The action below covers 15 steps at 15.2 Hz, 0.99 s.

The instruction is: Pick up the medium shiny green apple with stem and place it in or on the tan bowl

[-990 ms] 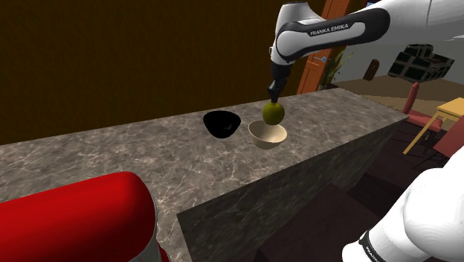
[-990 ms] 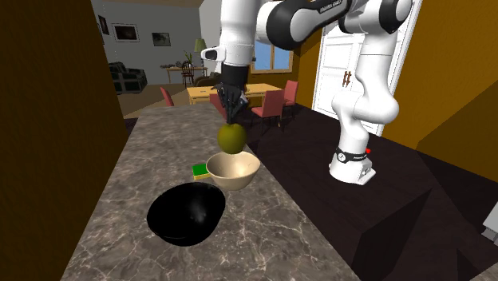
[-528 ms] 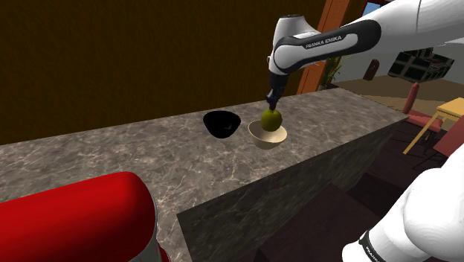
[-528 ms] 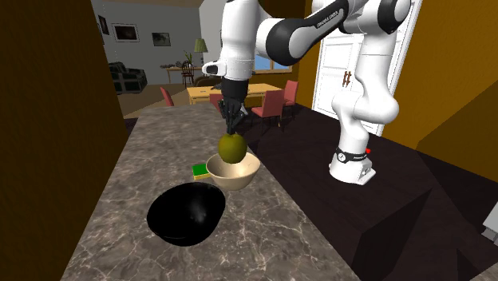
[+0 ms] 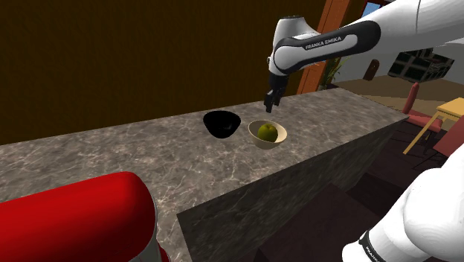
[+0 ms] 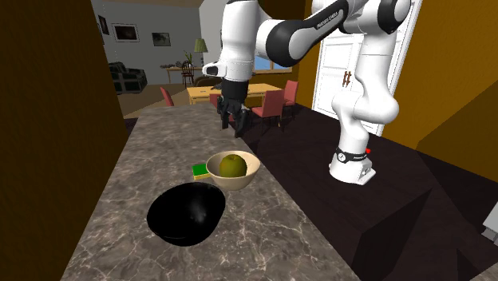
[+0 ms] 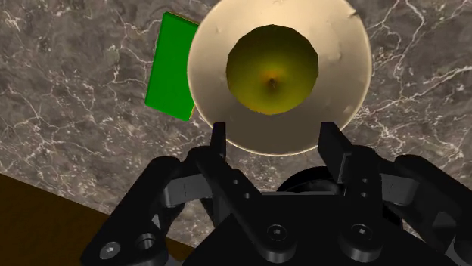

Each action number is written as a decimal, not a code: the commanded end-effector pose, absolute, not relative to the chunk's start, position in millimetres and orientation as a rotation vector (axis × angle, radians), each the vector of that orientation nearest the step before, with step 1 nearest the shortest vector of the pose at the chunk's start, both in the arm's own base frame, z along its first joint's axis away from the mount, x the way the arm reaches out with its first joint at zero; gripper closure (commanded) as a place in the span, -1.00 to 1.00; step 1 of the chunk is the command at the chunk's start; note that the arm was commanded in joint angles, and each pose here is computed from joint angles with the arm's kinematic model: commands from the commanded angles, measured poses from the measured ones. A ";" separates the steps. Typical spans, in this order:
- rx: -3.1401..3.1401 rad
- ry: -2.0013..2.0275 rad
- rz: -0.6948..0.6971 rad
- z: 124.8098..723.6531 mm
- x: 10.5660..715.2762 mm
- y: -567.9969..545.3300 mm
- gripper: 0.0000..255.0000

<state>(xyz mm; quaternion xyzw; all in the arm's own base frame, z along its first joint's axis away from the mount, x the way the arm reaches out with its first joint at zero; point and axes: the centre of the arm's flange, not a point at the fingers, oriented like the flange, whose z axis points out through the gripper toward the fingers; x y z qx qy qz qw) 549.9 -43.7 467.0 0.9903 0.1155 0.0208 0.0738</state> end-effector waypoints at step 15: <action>2.973 0.347 0.063 516.4 547.0 -36.6 -1.00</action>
